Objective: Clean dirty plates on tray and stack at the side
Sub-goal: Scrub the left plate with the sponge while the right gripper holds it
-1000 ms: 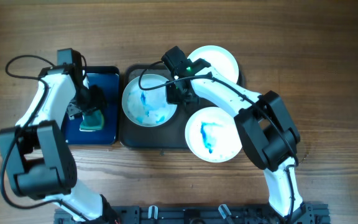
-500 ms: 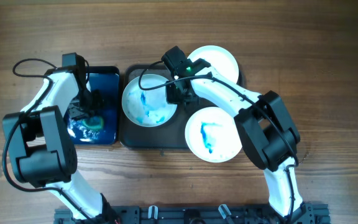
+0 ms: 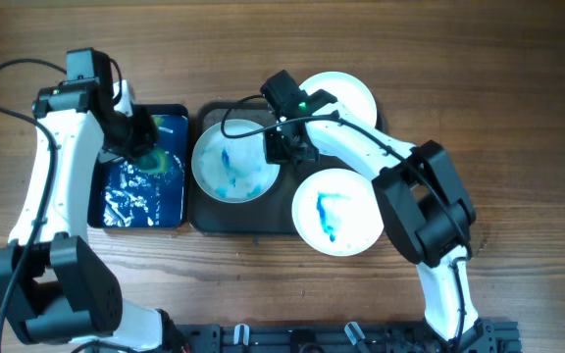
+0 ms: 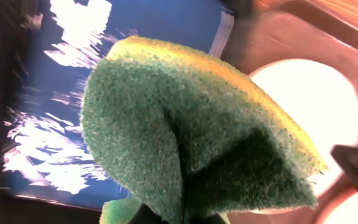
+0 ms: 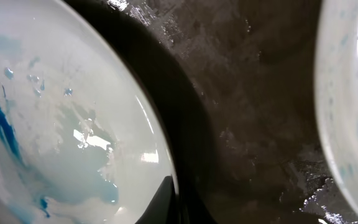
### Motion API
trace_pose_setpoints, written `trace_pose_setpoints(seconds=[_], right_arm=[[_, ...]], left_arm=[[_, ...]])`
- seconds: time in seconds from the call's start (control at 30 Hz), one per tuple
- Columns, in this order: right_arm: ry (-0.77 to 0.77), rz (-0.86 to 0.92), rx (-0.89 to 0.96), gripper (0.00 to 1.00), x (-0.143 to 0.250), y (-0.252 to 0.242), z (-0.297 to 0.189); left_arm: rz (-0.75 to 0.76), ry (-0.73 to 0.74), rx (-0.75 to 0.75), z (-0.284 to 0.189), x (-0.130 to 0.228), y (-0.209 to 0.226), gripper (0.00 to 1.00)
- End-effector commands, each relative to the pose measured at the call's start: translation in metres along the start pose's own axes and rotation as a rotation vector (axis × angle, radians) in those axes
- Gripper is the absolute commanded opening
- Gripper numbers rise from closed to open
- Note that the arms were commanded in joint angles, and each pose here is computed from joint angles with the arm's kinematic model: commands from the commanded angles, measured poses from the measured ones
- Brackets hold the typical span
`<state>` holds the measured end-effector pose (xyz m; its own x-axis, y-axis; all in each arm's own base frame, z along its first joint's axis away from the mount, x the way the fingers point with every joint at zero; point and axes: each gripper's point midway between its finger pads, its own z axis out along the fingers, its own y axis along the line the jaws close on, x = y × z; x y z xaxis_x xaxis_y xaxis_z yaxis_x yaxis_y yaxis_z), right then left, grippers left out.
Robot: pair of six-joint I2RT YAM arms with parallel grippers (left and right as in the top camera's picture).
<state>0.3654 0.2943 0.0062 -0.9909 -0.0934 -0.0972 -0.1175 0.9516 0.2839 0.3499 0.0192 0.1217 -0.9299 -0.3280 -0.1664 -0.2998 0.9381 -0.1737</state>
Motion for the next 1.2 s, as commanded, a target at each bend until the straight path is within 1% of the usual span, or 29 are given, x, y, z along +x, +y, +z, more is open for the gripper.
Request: trace_pose_setpoints(seconds=[0.0,0.13,0.2,0.33,0.5,0.63,0.7,0.8,0.83,0.87,0.9,0.97,1.0,1.1,1.17], right_arm=[[0.056,0.021,-0.038,0.04,0.003,-0.007,0.006],[0.062,0.056,-0.029,0.05,0.001,-0.016,0.004],[0.067,0.074,-0.026,0.04,0.002,-0.018,0.004],[0.072,0.074,-0.024,0.04,0.003,-0.018,0.004],[0.075,0.074,-0.032,0.04,0.004,-0.017,0.004],[0.074,0.073,-0.033,0.04,0.003,-0.016,0.004],[0.073,0.073,-0.032,0.04,0.003,-0.017,0.004],[0.073,0.072,-0.032,0.04,0.003,-0.017,0.004],[0.075,0.072,-0.036,0.04,0.003,-0.016,0.003],[0.076,0.07,-0.041,0.04,0.004,-0.015,0.003],[0.082,0.069,-0.054,0.04,0.004,-0.013,0.003],[0.106,0.047,-0.105,0.04,0.008,-0.004,0.002],[0.124,0.032,-0.146,0.04,0.011,0.002,0.001],[0.174,-0.013,-0.257,0.04,0.018,0.016,-0.002],[0.183,-0.011,-0.268,0.04,0.02,0.016,-0.002]], left_arm=[[-0.001,0.072,0.138,0.008,0.02,-0.049,0.04],[-0.024,0.086,0.132,0.026,0.035,-0.071,0.04],[-0.077,0.074,0.097,0.039,0.042,-0.077,0.04],[-0.119,0.03,0.057,0.062,0.049,-0.085,0.04],[-0.083,0.034,0.055,0.097,0.055,-0.106,0.04],[-0.067,0.089,0.0,0.127,0.068,-0.103,0.04],[-0.096,0.125,-0.035,0.137,0.074,-0.095,0.04],[-0.132,0.163,-0.059,0.138,0.082,-0.087,0.04],[-0.132,0.183,-0.045,0.138,0.085,-0.089,0.04],[-0.128,0.204,-0.022,0.137,0.089,-0.093,0.04],[-0.092,0.249,0.049,0.135,0.096,-0.106,0.04],[0.019,0.3,0.184,0.131,0.106,-0.13,0.04],[0.044,0.303,0.198,0.131,0.108,-0.134,0.04],[0.074,0.268,0.139,0.135,0.105,-0.127,0.04],[0.057,0.225,0.082,0.138,0.096,-0.117,0.04]])
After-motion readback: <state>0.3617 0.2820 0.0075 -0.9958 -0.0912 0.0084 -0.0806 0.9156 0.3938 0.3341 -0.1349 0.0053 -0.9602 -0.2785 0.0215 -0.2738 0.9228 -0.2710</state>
